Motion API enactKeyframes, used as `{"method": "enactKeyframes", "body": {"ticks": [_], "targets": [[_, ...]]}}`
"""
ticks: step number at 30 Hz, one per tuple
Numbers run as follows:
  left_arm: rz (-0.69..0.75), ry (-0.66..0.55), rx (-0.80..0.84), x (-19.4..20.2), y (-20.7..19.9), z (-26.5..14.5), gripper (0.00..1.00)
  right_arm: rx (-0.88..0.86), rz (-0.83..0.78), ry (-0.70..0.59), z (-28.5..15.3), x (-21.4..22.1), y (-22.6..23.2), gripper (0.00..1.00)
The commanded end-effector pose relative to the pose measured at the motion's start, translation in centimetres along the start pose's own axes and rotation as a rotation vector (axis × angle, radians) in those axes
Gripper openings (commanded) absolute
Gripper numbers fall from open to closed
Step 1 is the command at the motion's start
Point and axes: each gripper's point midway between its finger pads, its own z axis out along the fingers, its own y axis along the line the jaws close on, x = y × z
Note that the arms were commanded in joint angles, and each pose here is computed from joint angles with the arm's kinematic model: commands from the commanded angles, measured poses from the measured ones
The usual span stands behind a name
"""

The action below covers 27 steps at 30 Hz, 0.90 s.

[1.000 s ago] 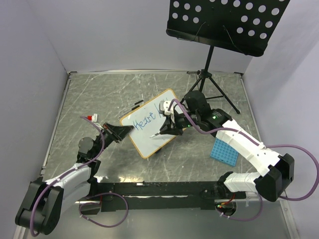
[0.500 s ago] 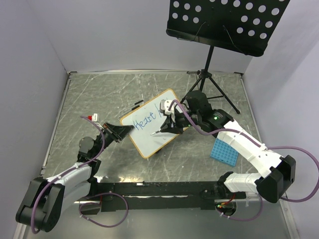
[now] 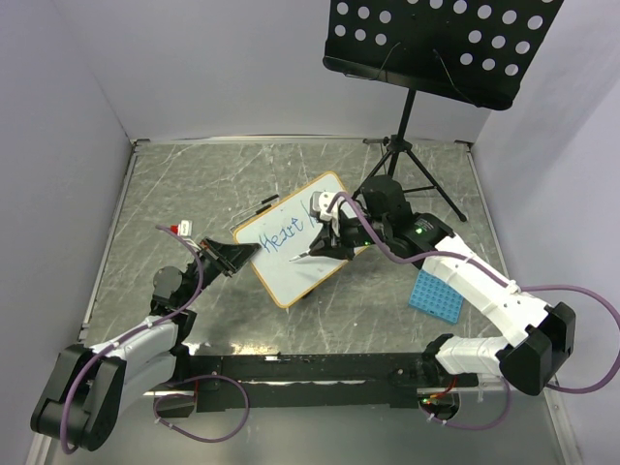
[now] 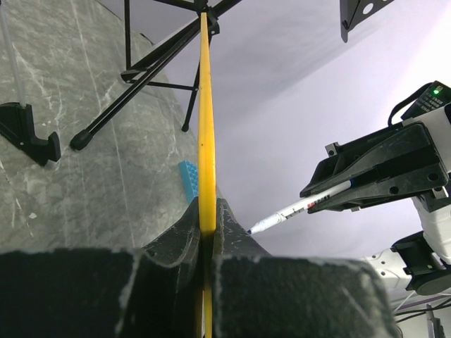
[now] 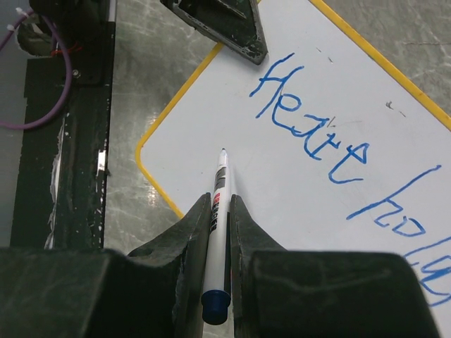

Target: Write a sentence on the whiteboard

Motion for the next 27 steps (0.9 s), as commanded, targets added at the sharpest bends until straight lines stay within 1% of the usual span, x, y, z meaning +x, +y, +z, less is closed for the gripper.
{"method": "enactKeyframes", "body": {"ticks": [1, 12, 27], "targets": [[0.039, -0.072, 0.172, -2.0, -4.7, 0.0, 0.01, 0.001, -0.049, -0.066, -0.3, -2.3, 0.6, 0.0], [0.036, -0.084, 0.167, -2.0, -4.6, -0.2, 0.01, -0.009, -0.051, -0.041, 0.9, -1.8, 1.0, 0.0], [0.019, -0.086, 0.168, -1.8, -4.4, -0.2, 0.01, -0.007, -0.046, -0.042, 1.2, -2.0, 1.0, 0.0]]}}
